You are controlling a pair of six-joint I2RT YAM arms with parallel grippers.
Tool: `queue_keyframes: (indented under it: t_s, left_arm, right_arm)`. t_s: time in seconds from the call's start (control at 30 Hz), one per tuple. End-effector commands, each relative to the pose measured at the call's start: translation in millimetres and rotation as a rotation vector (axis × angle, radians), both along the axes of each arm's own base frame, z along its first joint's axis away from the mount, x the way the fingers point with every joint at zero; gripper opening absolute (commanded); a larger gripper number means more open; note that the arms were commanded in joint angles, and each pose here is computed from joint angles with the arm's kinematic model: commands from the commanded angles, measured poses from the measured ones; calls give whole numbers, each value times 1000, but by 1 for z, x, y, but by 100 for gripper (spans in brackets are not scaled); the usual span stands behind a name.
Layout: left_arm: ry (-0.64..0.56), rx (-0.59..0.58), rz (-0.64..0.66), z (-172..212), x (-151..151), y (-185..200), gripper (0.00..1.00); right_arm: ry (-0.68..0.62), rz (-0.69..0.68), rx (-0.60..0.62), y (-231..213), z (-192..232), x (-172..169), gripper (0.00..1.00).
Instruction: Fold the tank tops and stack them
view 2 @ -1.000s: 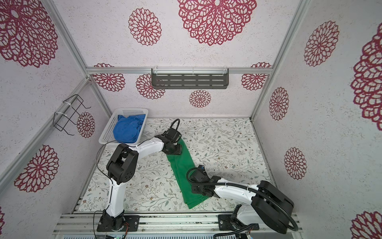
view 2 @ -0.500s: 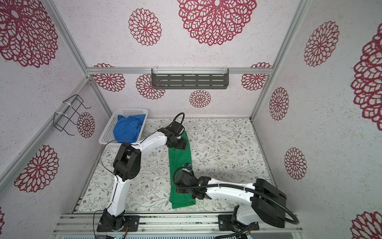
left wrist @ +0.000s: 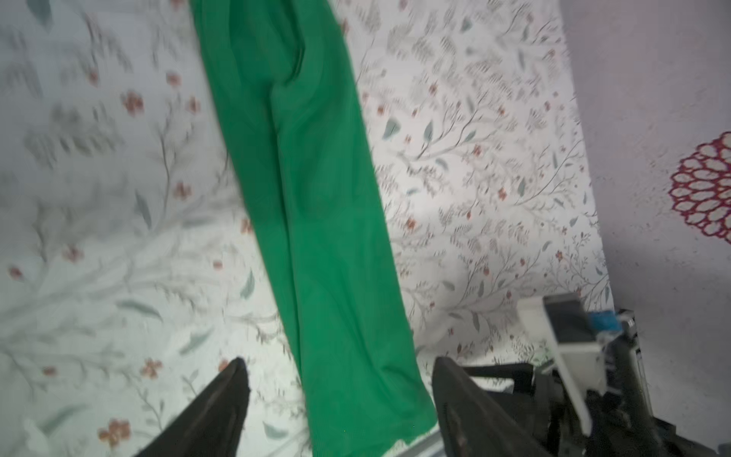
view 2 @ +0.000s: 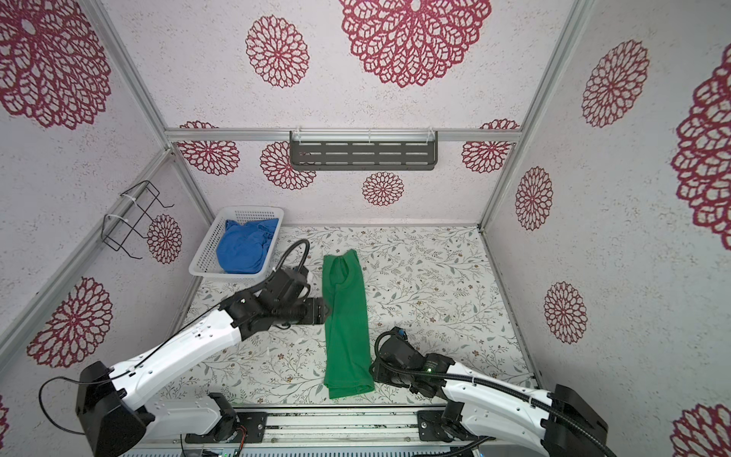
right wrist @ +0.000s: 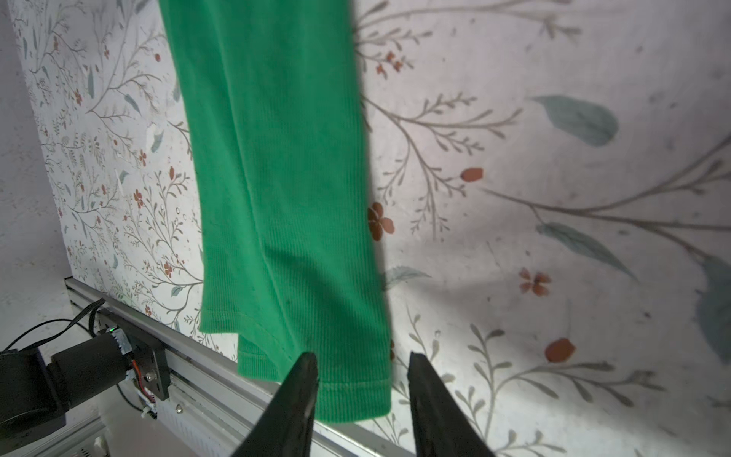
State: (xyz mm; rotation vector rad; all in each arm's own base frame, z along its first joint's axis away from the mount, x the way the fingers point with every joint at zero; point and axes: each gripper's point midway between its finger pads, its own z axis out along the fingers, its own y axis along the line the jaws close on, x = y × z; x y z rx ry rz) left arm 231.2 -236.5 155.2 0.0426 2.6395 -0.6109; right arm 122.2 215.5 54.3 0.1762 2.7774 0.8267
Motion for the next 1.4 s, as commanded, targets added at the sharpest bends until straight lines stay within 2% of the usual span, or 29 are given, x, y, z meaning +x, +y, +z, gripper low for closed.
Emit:
queue_keyframes:
  t_s: [0.0,0.13,0.2,0.33,0.43,0.67,0.83,1.0,1.17,1.37]
  left_arm:
    - [124,-178,125,-11,-36,-12,66]
    - [224,-177,161,-42,-71,-11,52]
    - [258,-171,157,-54,-83,-15,50]
    - [323,-159,138,-77,-98,-29,50]
    - [379,-131,134,-93,-111,-34,53]
    - [421,-114,205,-115,-124,-23,59]
    - [466,-155,233,-130,-136,-24,59]
    - [498,-221,255,-141,-147,-31,54]
    - [512,-248,265,-149,-155,-36,41]
    - [459,-254,272,-132,-146,-36,17]
  right_arm:
    - [13,23,68,12,11,1,41]
    - [13,35,40,12,4,3,42]
    - [9,31,32,12,2,4,42]
    - [6,25,35,13,-3,6,45]
    - [24,32,62,17,-6,2,46]
    - [54,37,43,13,-19,-7,47]
    - [75,40,57,14,-25,-11,48]
    - [89,59,54,20,-30,-18,48]
    - [98,74,65,29,-32,-24,44]
    - [62,73,57,34,-20,-21,24]
